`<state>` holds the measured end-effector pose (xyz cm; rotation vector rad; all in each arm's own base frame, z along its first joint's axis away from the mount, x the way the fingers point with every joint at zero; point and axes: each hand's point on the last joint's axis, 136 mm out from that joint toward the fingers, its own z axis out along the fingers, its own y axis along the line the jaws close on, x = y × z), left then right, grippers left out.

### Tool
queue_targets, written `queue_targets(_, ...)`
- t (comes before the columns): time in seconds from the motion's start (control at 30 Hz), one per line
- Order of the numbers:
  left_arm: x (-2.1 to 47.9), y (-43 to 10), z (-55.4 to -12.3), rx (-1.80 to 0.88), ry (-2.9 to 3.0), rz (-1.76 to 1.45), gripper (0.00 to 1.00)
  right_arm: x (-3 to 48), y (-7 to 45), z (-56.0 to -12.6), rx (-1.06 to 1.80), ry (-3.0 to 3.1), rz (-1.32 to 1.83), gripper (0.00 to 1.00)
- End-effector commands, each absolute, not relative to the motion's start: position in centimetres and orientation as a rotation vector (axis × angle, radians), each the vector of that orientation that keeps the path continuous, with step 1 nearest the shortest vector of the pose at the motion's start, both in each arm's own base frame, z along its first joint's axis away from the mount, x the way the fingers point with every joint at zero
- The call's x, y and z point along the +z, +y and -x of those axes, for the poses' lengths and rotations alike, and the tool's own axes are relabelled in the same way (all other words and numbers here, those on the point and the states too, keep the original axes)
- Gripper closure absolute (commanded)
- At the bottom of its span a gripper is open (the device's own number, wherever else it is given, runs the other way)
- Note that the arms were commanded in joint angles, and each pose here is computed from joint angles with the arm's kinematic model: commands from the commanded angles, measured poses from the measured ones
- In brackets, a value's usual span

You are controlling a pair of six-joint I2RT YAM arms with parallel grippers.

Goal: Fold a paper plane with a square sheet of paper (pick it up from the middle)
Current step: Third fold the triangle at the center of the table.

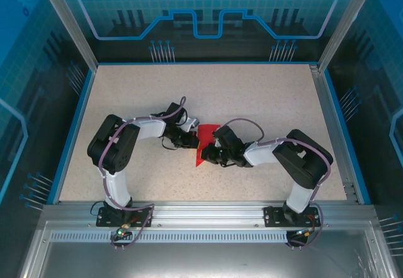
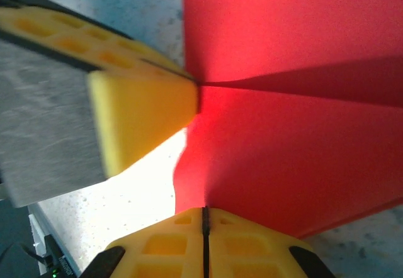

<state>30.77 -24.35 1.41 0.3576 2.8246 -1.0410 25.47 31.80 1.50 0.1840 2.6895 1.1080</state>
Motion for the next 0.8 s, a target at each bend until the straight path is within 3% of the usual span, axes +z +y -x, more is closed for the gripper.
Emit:
queue_targets(0.0, -0.8, -23.3, -29.2, -0.985, 2.935, -0.342, 1.0, 0.0, 31.0, -25.3, 1.074, 2.717, -0.196, 0.91)
queue_targets(0.13, -0.8, -23.3, -29.3, -0.983, 2.936, -0.341, 1.0, -0.1, 31.1, -25.2, 1.09, 2.724, -0.197, 0.91)
queue_targets(0.43, -0.8, -23.3, -29.2, -0.982, 2.939, -0.346, 1.0, 5.4, 30.2, -27.5, 1.127, 2.593, -0.15, 0.9)
queue_targets(0.77, -0.7, -23.4, -29.4, -0.989, 2.937, -0.347, 1.0, 3.1, 29.7, -28.5, 1.116, 2.638, -0.195, 0.9)
